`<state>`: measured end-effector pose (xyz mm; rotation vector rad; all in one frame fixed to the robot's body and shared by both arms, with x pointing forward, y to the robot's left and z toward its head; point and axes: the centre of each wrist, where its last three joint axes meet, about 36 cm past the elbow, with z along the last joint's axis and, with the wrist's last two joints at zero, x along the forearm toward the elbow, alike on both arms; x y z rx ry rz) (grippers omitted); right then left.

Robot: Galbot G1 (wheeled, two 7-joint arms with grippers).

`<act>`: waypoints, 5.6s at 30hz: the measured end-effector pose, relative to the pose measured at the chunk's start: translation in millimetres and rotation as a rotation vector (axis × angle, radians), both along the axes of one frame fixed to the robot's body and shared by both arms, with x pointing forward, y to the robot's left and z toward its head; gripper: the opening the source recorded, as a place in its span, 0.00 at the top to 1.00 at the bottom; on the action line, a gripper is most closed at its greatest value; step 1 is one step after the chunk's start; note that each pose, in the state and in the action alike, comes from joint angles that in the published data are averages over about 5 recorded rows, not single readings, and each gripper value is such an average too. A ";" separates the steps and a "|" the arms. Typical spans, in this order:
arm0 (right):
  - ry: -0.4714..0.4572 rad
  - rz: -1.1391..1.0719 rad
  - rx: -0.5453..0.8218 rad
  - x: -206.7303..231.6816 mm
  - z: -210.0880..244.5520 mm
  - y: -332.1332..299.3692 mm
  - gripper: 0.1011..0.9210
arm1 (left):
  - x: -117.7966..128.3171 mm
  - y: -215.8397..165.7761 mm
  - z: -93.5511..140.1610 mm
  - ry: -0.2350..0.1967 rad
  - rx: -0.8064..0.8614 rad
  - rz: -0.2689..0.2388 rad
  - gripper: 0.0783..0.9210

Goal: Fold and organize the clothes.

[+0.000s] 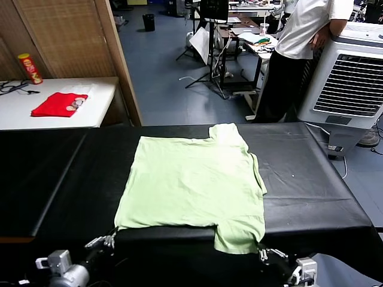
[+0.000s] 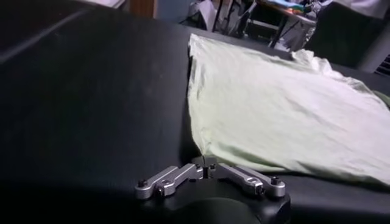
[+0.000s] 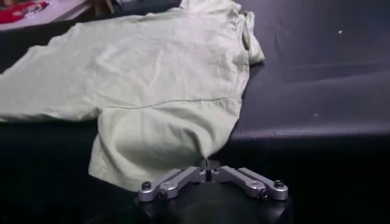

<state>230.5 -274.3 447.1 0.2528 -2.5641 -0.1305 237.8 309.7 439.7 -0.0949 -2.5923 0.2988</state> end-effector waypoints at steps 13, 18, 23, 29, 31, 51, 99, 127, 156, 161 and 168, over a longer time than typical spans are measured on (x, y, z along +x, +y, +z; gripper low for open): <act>-0.209 -0.016 -0.017 64.4 -12.7 -18.4 0.98 | 38.1 -1.2 9.6 -0.193 0.044 0.040 0.94; -0.256 -0.023 -0.036 104.9 -18.8 -17.7 0.98 | 55.2 -3.8 2.3 -0.226 0.063 0.041 0.94; -0.285 -0.010 -0.055 140.5 -27.5 -9.7 0.98 | 72.2 -7.3 -6.3 -0.244 0.110 0.029 0.94; -0.291 0.008 -0.077 171.0 -42.5 1.0 0.98 | 94.5 -6.8 -15.1 -0.270 0.194 0.009 0.94; -0.291 0.004 -0.084 178.6 -47.3 3.0 0.98 | 101.9 -6.2 -18.5 -0.277 0.224 0.006 0.94; -0.245 0.044 -0.062 174.8 -42.3 -10.6 0.38 | 135.5 -11.7 -35.7 -0.248 0.280 0.010 0.72; -0.019 0.038 -0.123 76.9 -15.8 -18.3 0.97 | 64.6 -10.1 -26.0 -0.086 0.262 -0.025 0.94; -0.173 0.038 -0.094 86.4 37.7 -29.0 0.15 | 45.9 -4.2 38.3 -0.004 0.300 -0.040 0.15; -0.090 -0.012 -0.070 394.4 9.5 0.8 0.15 | 341.9 -8.9 6.4 0.050 0.159 -0.027 0.15; -0.031 -0.019 -0.043 409.1 0.1 3.1 0.15 | 355.6 -7.0 0.5 0.059 0.148 -0.023 0.15; -0.002 -0.028 -0.018 419.0 -16.7 11.8 0.20 | 364.3 -2.0 -7.0 0.074 0.124 -0.028 0.15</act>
